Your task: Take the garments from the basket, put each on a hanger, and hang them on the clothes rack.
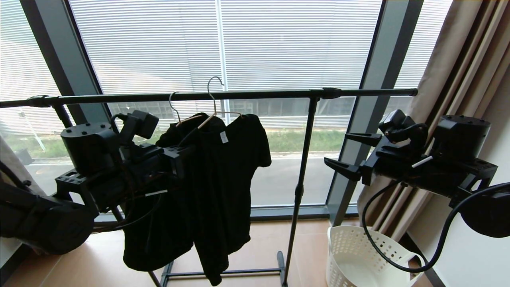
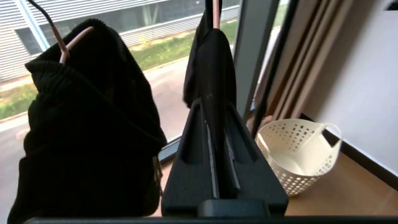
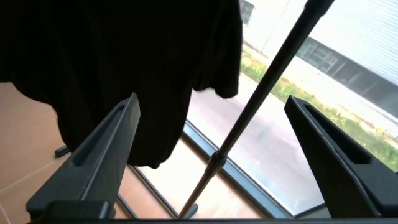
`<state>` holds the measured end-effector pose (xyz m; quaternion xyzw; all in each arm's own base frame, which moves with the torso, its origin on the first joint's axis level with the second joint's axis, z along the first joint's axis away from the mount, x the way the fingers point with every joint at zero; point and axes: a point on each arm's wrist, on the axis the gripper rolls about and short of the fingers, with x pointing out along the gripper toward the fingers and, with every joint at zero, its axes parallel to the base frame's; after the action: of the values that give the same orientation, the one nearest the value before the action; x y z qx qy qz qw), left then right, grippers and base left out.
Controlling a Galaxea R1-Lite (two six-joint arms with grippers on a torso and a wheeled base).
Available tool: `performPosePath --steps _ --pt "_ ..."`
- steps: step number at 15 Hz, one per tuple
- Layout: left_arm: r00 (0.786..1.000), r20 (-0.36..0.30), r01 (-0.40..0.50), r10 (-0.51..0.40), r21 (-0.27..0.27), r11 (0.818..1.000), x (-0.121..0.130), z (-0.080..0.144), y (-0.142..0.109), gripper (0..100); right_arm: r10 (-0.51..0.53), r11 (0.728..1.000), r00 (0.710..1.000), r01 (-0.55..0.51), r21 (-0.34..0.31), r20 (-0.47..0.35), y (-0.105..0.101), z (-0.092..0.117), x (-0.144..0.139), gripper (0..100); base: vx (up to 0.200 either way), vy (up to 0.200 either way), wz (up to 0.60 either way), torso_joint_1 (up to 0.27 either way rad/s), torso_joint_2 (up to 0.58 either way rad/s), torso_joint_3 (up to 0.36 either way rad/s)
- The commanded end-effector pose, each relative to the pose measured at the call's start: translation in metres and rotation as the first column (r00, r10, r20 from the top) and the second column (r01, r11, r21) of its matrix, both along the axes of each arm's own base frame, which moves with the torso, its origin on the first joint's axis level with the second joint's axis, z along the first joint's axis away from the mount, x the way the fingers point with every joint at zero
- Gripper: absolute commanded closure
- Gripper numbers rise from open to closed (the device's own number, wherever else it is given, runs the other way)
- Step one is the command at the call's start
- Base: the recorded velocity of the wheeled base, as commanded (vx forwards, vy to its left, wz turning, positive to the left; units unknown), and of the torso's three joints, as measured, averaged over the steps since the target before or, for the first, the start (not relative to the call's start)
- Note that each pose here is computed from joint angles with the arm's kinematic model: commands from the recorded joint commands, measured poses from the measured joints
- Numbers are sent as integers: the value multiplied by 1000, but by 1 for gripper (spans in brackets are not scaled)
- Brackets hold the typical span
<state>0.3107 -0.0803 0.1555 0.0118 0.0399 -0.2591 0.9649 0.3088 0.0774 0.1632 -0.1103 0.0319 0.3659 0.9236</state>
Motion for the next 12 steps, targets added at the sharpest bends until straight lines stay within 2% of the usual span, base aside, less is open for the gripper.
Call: performPosePath --steps 1,2,6,8,10,12 --pt "999 -32 -16 16 9 1000 23 -19 -7 100 -1 1000 1000 1 1 11 0 3 -1 0 0 0 0 0 0 0" --pt "999 -40 -19 19 10 1000 29 -24 -8 100 -1 1000 1000 1 0 10 0 3 -1 0 0 0 0 0 0 0" --pt "997 -74 -27 21 -83 996 45 -26 -13 100 1 1000 1000 -1 -1 8 0 2 -2 0 0 0 0 0 0 0" --pt "997 -78 -27 20 -88 996 48 -29 -14 100 1 1000 1000 -1 -3 6 0 1 -1 0 0 0 0 0 0 0" --pt "998 -61 -30 23 -120 992 52 -30 -14 100 1 1000 1000 -1 -3 4 0 0 -1 0 0 0 0 0 0 0" --pt "997 -71 -30 22 -118 993 52 -35 -15 100 1 1000 1000 -1 -4 1 0 -1 0 0 0 0 0 0 0 0"
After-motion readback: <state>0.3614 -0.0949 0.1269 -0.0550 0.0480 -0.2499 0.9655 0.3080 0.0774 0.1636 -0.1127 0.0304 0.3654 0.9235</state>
